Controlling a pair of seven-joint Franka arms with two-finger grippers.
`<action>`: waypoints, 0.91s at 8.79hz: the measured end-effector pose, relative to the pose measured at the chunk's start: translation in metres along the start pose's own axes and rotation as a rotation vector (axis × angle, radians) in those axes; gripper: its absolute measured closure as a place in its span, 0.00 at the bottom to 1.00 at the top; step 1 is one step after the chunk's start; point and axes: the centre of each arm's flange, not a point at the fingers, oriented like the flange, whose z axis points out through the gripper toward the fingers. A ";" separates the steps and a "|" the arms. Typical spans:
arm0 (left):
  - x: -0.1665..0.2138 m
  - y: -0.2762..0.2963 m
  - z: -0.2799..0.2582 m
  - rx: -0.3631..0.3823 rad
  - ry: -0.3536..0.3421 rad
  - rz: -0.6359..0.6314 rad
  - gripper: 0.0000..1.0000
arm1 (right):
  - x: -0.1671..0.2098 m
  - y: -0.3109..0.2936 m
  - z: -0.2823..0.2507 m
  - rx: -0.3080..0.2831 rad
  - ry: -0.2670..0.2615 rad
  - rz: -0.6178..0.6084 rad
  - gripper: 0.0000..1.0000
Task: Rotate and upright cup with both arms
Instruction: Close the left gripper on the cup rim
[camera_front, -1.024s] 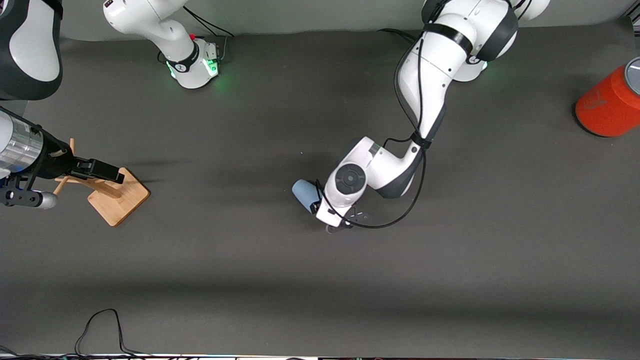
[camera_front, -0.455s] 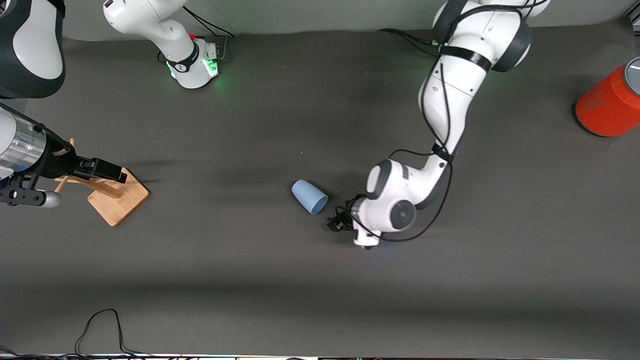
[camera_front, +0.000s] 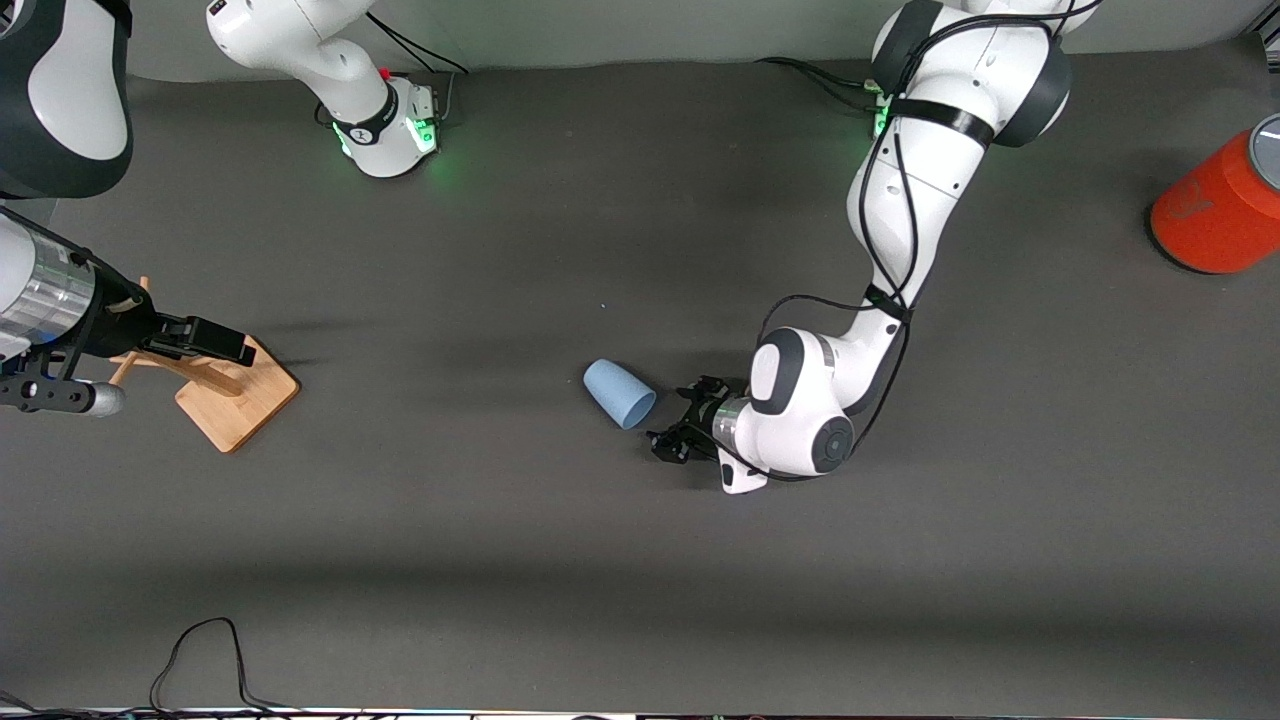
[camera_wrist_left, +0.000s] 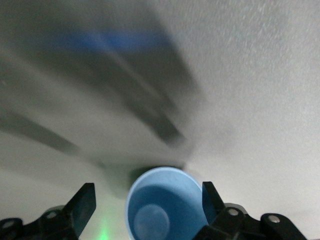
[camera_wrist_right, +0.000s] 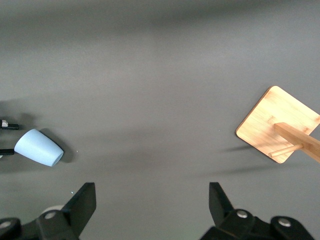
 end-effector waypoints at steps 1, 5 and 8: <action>-0.010 0.000 0.007 -0.001 -0.034 -0.001 0.04 | 0.000 -0.006 0.004 -0.004 -0.006 -0.008 0.00; -0.014 -0.013 0.033 0.028 -0.088 -0.044 0.35 | 0.001 -0.014 0.011 -0.012 -0.014 -0.019 0.00; -0.010 -0.014 0.028 0.032 -0.122 -0.063 0.93 | 0.001 -0.014 0.011 -0.012 -0.013 -0.027 0.00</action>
